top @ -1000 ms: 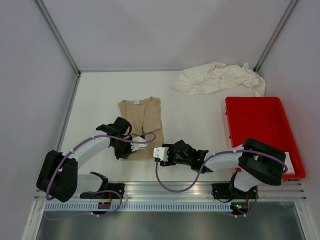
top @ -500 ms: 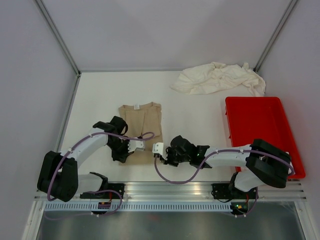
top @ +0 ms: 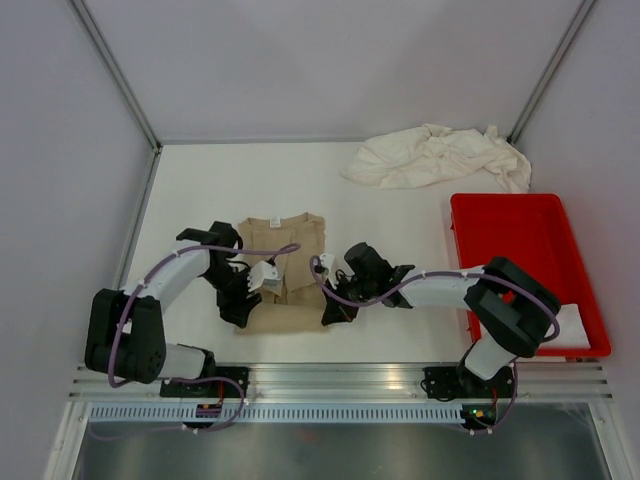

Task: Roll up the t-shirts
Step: Roll the tshirt

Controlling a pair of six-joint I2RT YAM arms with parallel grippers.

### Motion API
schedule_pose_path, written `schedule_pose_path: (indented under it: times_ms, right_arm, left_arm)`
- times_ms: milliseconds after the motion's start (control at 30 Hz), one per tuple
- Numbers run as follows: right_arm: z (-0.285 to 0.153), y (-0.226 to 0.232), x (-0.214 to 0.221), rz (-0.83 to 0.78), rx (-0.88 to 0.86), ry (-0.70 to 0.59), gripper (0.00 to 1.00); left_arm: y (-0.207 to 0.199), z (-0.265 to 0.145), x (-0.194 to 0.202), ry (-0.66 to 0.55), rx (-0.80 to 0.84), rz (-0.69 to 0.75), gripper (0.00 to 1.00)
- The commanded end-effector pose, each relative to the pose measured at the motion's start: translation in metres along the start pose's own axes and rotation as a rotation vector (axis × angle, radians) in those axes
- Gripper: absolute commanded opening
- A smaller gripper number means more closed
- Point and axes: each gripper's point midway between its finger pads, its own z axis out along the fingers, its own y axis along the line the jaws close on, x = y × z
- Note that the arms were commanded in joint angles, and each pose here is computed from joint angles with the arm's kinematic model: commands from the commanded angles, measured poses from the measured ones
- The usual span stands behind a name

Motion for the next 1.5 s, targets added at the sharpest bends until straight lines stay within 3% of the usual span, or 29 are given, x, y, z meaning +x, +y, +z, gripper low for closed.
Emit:
schedule_pose_path:
  times_ms: [0,300,367,400,667,733,767,833,867,933,967,1000,1167,1233,1300,1467]
  right_arm:
    - [0.0,0.001,-0.028,0.103,-0.054,-0.043,0.0]
    - [-0.005,-0.025,-0.042,0.343,-0.093,-0.07,0.0]
    - [-0.003,-0.03,-0.042,0.388,-0.102,-0.075,0.0]
    - [-0.003,-0.033,-0.043,0.399,-0.102,-0.077,0.0]
    - [0.003,-0.043,-0.047,0.44,-0.095,-0.088,0.0]
    - [0.003,-0.046,-0.047,0.446,-0.088,-0.091,0.0]
    - [0.003,-0.048,-0.047,0.449,-0.077,-0.091,0.02]
    - [0.002,-0.052,-0.046,0.448,-0.041,-0.082,0.1]
    - [0.001,-0.058,-0.045,0.441,-0.003,-0.081,0.21]
    - [-0.008,-0.06,-0.047,0.39,0.045,-0.087,0.31]
    - [-0.012,-0.064,-0.05,0.366,0.081,-0.099,0.45]
    - [-0.018,-0.073,-0.051,0.337,0.152,-0.115,0.52]
    - [-0.056,-0.081,-0.059,0.073,0.367,-0.207,0.74]
    - [-0.059,-0.073,-0.058,-0.058,0.437,-0.223,0.9]
    - [-0.047,-0.053,-0.052,-0.221,0.438,-0.187,0.91]
    - [-0.031,-0.043,-0.055,-0.349,0.477,-0.198,0.92]
  left_arm:
    - [0.015,-0.02,-0.024,-0.107,-0.075,0.02,0.63]
    - [0.021,-0.049,-0.057,-0.28,-0.242,-0.001,0.7]
    - [0.024,-0.045,-0.052,-0.266,-0.259,0.001,0.76]
    - [0.026,-0.043,-0.048,-0.254,-0.269,-0.002,0.91]
    - [0.051,-0.017,-0.026,-0.187,-0.353,0.037,0.91]
    - [0.051,-0.014,-0.025,-0.184,-0.348,0.047,0.82]
    - [0.05,-0.012,-0.025,-0.188,-0.338,0.047,0.62]
    - [0.049,-0.012,-0.026,-0.192,-0.336,0.042,0.42]
    - [0.049,-0.013,-0.026,-0.192,-0.334,0.042,0.25]
    - [0.046,-0.013,-0.025,-0.188,-0.319,0.044,0.03]
    - [0.045,-0.014,-0.025,-0.191,-0.311,0.053,0.02]
    - [0.042,-0.013,-0.024,-0.188,-0.296,0.053,0.02]
    - [0.036,-0.013,-0.02,-0.215,-0.193,-0.003,0.02]
    - [0.039,-0.015,-0.021,-0.228,-0.169,-0.04,0.02]
    - [0.043,-0.013,-0.018,-0.238,-0.142,-0.085,0.02]
    - [0.045,-0.008,-0.015,-0.231,-0.108,-0.145,0.02]
